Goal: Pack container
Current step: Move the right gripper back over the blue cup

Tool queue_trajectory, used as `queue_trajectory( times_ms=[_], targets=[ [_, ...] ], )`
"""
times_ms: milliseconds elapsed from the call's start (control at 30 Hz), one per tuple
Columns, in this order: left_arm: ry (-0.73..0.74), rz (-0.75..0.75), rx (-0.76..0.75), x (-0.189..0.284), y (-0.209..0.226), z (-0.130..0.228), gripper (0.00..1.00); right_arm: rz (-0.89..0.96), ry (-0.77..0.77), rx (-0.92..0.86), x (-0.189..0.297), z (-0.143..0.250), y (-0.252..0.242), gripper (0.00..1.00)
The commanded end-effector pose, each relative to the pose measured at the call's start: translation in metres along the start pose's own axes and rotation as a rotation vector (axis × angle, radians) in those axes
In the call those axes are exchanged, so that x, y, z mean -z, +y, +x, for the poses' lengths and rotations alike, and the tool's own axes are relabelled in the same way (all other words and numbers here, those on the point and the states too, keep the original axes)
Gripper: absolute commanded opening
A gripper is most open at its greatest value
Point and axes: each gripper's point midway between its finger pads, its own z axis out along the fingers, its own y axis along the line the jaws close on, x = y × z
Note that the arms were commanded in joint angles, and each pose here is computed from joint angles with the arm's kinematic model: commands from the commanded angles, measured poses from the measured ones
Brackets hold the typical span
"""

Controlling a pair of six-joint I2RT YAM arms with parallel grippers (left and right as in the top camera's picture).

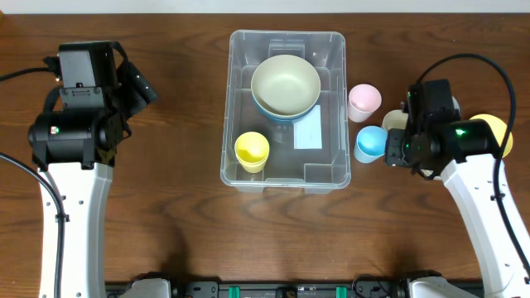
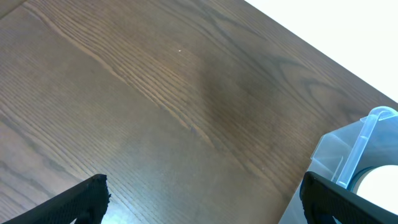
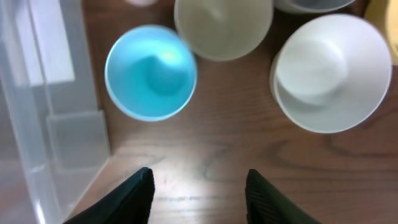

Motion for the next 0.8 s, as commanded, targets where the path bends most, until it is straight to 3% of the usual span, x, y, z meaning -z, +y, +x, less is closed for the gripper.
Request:
queue_trajectory(
  times_ms=[0, 767],
  targets=[
    [-0.013, -0.013, 0.006, 0.001, 0.002, -0.004, 0.98, 0.006, 0.008, -0.031, -0.007, 0.0, -0.004, 0.48],
    [-0.013, -0.013, 0.005, 0.001, 0.002, -0.004, 0.98, 0.016, 0.137, -0.077, -0.078, -0.007, 0.011, 0.37]
  ],
)
